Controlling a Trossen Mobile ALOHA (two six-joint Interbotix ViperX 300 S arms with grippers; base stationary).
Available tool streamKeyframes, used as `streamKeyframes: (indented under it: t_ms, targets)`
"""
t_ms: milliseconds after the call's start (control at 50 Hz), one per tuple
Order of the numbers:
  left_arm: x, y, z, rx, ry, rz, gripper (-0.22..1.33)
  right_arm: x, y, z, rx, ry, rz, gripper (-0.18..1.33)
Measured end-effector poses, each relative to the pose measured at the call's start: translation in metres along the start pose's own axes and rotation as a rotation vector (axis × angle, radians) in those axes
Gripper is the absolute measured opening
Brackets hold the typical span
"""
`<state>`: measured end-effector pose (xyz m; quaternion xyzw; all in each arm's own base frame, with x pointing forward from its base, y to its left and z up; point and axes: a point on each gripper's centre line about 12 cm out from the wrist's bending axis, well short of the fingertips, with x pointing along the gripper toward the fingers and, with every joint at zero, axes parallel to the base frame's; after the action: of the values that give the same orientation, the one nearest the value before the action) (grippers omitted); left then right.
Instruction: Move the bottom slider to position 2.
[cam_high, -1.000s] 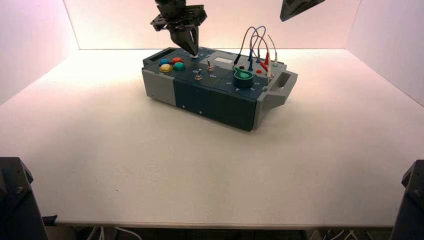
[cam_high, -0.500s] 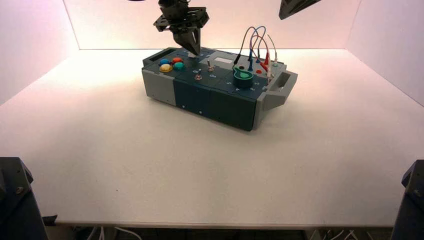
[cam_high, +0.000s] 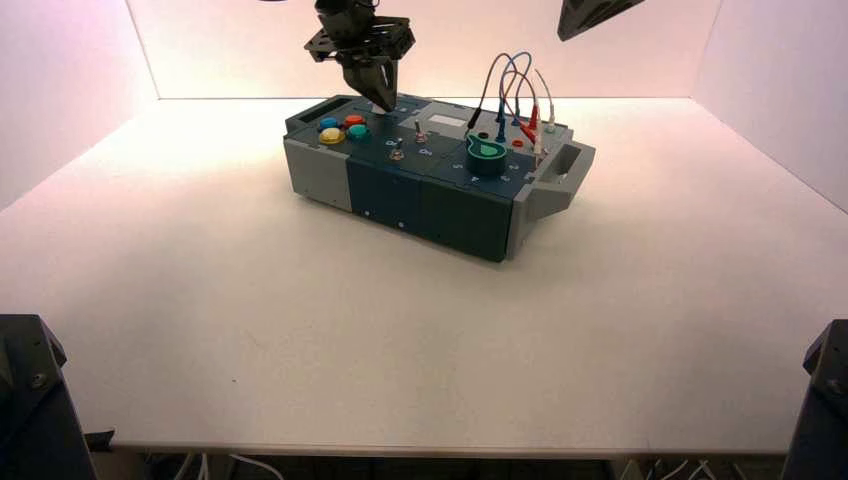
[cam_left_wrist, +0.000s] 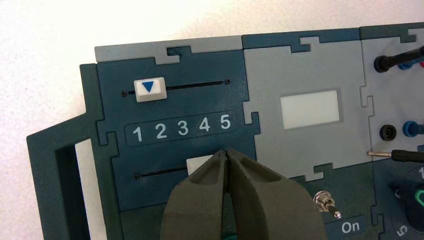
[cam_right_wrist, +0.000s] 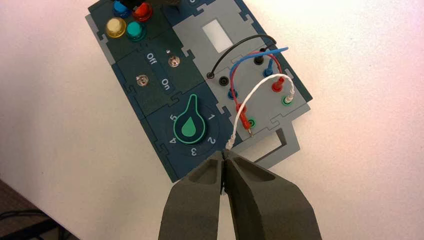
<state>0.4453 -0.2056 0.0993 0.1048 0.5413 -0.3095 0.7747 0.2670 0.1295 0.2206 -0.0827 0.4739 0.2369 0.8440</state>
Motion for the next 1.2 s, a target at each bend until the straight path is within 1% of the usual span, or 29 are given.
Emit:
streamKeyframes:
  t_ms: [140,300,660,980,1200]
  targets:
    - [0.0000,0.0008,-0.0005,0.008,0.004,0.007,-0.16,0.0002,-0.0001,0.0006,0.000,-0.002,0.000,-0.13]
    - [0.0009,0.0028,-0.0023,0.030,0.016,0.022,-0.16,0.0006,-0.0003,0.0006,-0.003,-0.001,-0.001,-0.13]
    - [0.0010,0.0047,-0.0034,0.059,0.027,0.043,-0.16,0.0034,-0.0007,0.0004,-0.001,0.003,-0.002,-0.14]
    - [-0.0017,0.0081,-0.0007,0.087,0.025,0.068,-0.16,0.0052,-0.0009,0.0001,-0.001,0.008,-0.002,-0.14]
    - [-0.0036,0.0088,0.0028,0.095,0.017,0.074,-0.16,0.0073,-0.0013,-0.0009,0.001,0.014,-0.003,-0.13]
